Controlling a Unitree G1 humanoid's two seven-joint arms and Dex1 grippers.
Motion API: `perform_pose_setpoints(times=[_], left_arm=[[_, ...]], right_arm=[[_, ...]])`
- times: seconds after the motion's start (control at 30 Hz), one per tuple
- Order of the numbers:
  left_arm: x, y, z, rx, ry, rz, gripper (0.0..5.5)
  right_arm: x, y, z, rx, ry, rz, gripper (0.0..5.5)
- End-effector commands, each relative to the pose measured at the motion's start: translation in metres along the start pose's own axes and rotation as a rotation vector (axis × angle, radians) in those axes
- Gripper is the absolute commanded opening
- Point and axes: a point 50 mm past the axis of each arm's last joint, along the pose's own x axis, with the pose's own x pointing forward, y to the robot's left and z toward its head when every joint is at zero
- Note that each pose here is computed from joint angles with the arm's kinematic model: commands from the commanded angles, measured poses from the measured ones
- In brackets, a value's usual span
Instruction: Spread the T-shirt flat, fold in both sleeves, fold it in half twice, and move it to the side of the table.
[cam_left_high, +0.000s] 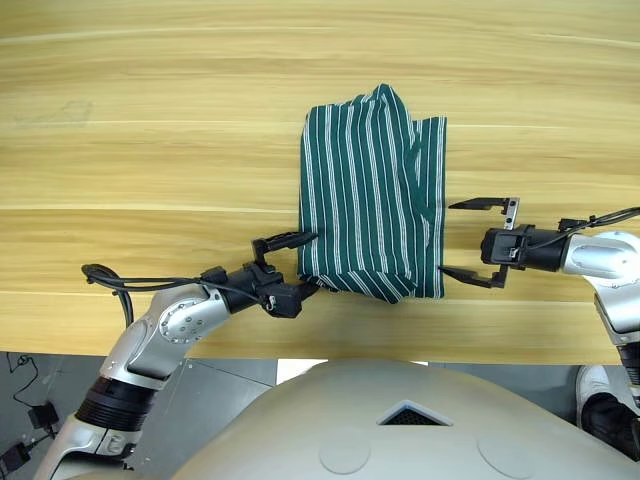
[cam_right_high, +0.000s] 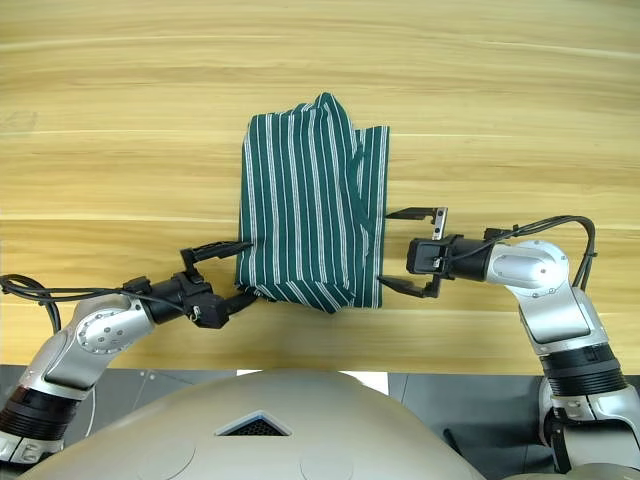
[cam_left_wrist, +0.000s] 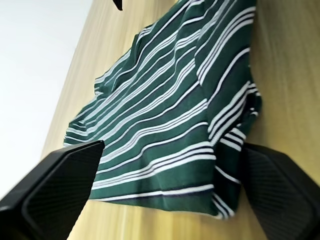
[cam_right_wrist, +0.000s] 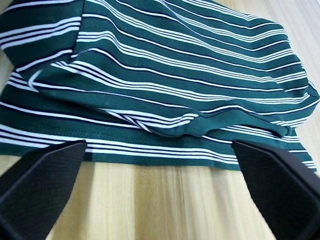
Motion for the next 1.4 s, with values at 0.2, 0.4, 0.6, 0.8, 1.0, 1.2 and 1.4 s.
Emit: perform_pose_setpoints(times=[0.2,0.4,0.6,0.8,1.0,1.2,1.4], left_arm=[[0.0,-0.016,-0.012,-0.022,0.072,-0.088,4.74],[-0.002,-0.02,-0.015,-0.046,0.073,-0.108,3.99],[-0.002,-0.019,-0.023,-0.061,0.087,-0.087,2.96],[-0.003,-0.018,-0.025,-0.053,0.09,-0.079,1.97],[-0.004,-0.018,-0.023,-0.053,0.088,-0.07,0.95],[-0.004,-0.021,-0.022,-0.068,0.085,-0.073,0.25],[-0.01,-0.025,-0.011,-0.223,0.063,-0.107,0.16]], right_arm=[[0.002,-0.001,0.003,-0.002,-0.017,-0.013,5.4],[0.003,-0.001,0.004,-0.002,-0.022,-0.013,5.4],[0.003,-0.003,0.003,0.004,-0.019,-0.014,5.4],[0.003,0.001,-0.001,0.02,-0.004,0.004,5.4],[0.002,0.005,-0.002,0.042,-0.004,0.022,5.4],[0.003,0.007,-0.001,0.053,-0.012,0.034,5.4],[0.002,0.018,-0.003,0.09,0.012,0.133,5.4]])
